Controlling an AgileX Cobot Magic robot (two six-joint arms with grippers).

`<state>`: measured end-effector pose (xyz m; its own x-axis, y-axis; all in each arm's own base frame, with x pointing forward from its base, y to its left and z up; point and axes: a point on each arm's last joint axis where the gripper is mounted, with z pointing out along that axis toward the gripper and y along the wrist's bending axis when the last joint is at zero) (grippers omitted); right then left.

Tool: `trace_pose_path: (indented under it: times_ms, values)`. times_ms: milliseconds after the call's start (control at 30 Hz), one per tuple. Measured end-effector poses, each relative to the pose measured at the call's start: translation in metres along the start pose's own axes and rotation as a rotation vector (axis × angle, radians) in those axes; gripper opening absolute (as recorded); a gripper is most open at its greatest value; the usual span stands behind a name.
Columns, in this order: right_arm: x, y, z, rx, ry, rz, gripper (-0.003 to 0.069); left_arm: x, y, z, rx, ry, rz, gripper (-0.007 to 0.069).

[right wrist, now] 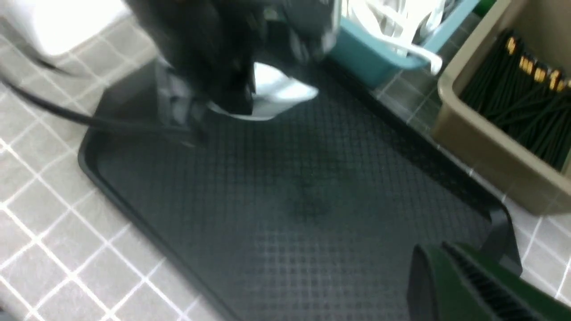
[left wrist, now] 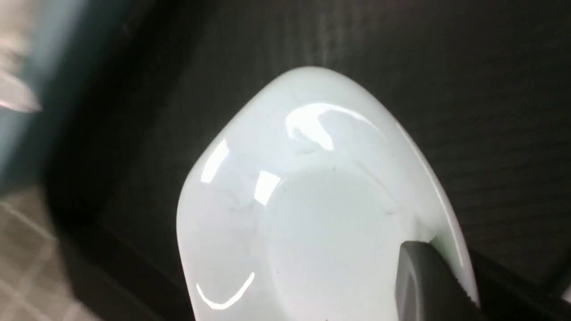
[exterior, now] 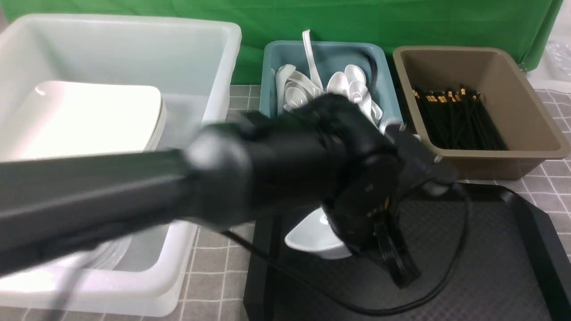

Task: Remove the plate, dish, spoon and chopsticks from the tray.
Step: Use the left arm to put the small plate into the large storage box on the left

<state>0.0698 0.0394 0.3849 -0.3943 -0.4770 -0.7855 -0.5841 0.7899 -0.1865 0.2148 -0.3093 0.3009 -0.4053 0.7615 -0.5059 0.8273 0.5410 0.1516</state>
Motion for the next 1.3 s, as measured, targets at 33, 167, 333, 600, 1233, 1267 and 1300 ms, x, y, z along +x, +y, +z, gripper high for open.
trace_pose_path:
  times_ms: [33,167,333,600,1233,1267,1300]
  values:
    - [-0.001,0.000,0.000,0.000,-0.008,0.000,0.0037,-0.001,0.001,-0.010,-0.004,-0.021,-0.001,0.0033]
    - [-0.010,0.000,-0.001,-0.005,-0.107,0.009,0.0037,0.017,0.027,-0.084,-0.123,-0.106,0.014,0.0033]
    - [-0.021,0.002,-0.001,-0.021,-0.220,0.023,0.0037,0.090,0.079,-0.113,-0.308,0.034,-0.062,0.0033]
    - [-0.027,0.003,0.009,-0.030,-0.215,0.023,0.0038,0.191,0.119,-0.088,-0.406,0.200,-0.134,0.0033]
    - [-0.025,0.006,0.011,-0.063,-0.176,0.045,0.0044,0.212,0.138,-0.040,-0.407,0.289,-0.213,0.0380]
    - [-0.025,0.006,0.011,-0.065,-0.176,0.046,0.0046,0.213,0.137,-0.042,-0.409,0.290,-0.226,0.0410]
    - [-0.025,0.007,0.011,-0.067,-0.174,0.048,0.0046,0.213,0.135,-0.047,-0.410,0.278,-0.248,0.0449]
